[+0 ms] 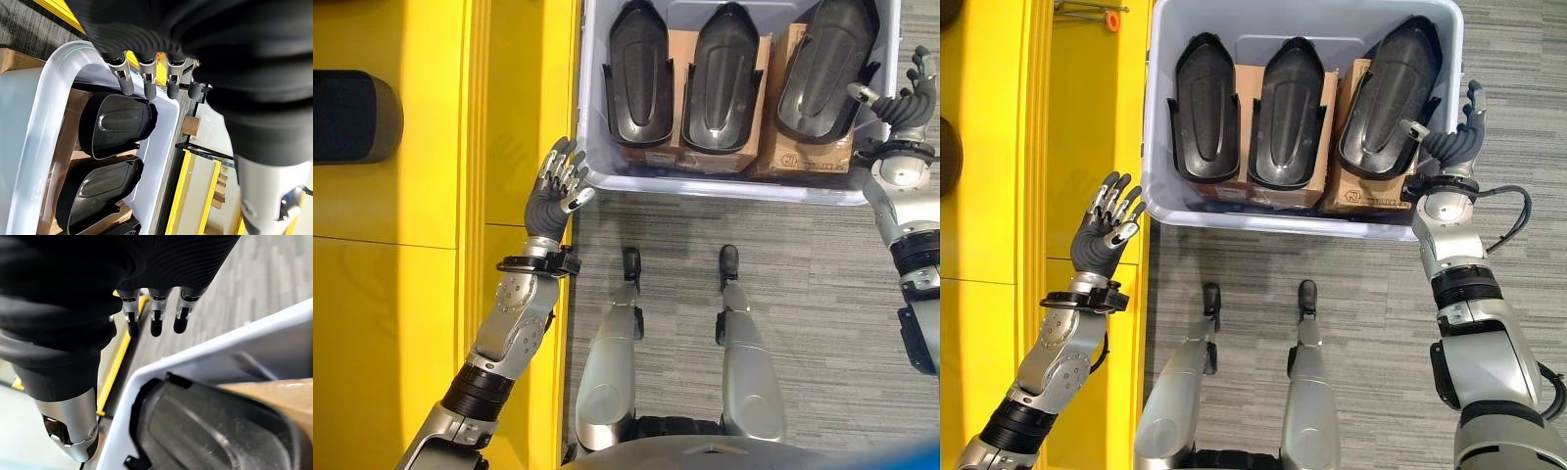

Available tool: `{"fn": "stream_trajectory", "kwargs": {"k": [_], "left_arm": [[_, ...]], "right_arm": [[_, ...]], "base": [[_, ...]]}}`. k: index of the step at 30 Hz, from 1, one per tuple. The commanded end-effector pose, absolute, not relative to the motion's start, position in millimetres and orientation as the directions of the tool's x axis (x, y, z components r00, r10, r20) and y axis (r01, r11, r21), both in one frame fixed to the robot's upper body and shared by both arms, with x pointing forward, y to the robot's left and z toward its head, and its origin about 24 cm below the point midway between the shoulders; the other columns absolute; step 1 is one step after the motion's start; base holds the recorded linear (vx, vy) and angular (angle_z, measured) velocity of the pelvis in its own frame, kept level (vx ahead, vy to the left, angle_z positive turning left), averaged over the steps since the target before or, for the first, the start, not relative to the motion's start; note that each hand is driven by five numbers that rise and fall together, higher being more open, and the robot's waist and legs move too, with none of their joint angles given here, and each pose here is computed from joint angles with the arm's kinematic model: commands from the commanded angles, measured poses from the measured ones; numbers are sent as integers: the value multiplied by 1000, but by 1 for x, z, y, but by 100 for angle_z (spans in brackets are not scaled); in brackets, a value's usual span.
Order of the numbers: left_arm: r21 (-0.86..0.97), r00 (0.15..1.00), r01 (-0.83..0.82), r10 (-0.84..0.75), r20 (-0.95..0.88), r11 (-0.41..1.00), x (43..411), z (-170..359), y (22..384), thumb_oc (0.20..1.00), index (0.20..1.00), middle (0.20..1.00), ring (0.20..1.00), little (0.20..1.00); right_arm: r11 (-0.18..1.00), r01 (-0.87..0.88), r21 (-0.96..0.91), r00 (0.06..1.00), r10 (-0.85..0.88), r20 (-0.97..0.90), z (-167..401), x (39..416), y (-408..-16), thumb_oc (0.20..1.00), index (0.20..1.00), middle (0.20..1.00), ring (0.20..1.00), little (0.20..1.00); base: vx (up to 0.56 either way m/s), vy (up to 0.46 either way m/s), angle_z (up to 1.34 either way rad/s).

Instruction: Move parts from the plastic box to the shelf.

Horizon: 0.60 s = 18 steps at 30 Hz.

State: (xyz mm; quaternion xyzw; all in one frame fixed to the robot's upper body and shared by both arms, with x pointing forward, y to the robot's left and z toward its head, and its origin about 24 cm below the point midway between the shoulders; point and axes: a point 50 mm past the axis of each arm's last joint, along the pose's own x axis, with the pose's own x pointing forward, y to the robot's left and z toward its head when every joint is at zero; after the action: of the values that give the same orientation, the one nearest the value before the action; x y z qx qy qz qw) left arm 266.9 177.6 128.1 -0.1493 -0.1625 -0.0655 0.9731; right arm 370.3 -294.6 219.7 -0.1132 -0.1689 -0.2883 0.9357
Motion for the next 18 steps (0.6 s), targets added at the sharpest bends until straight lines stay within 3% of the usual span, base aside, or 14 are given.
{"fn": "stream_trajectory", "kwargs": {"k": [1, 18], "left_arm": [[-263, 908, 190, -68, 414, 946, 258, 140, 181, 1000, 1000, 1000, 1000, 1000], [-283, 906, 208, -76, 416, 936, 256, 141, 175, 1000, 1000, 1000, 1000, 1000]], "right_arm": [[835, 550, 16, 721, -484, 497, 260, 371, -285, 1000, 1000, 1000, 1000, 1000], [871, 484, 87, 772, -472, 426, 259, 389, -264, 1000, 1000, 1000, 1000, 1000]], "base": [[0, 0, 0], [2, -1, 1]]}}
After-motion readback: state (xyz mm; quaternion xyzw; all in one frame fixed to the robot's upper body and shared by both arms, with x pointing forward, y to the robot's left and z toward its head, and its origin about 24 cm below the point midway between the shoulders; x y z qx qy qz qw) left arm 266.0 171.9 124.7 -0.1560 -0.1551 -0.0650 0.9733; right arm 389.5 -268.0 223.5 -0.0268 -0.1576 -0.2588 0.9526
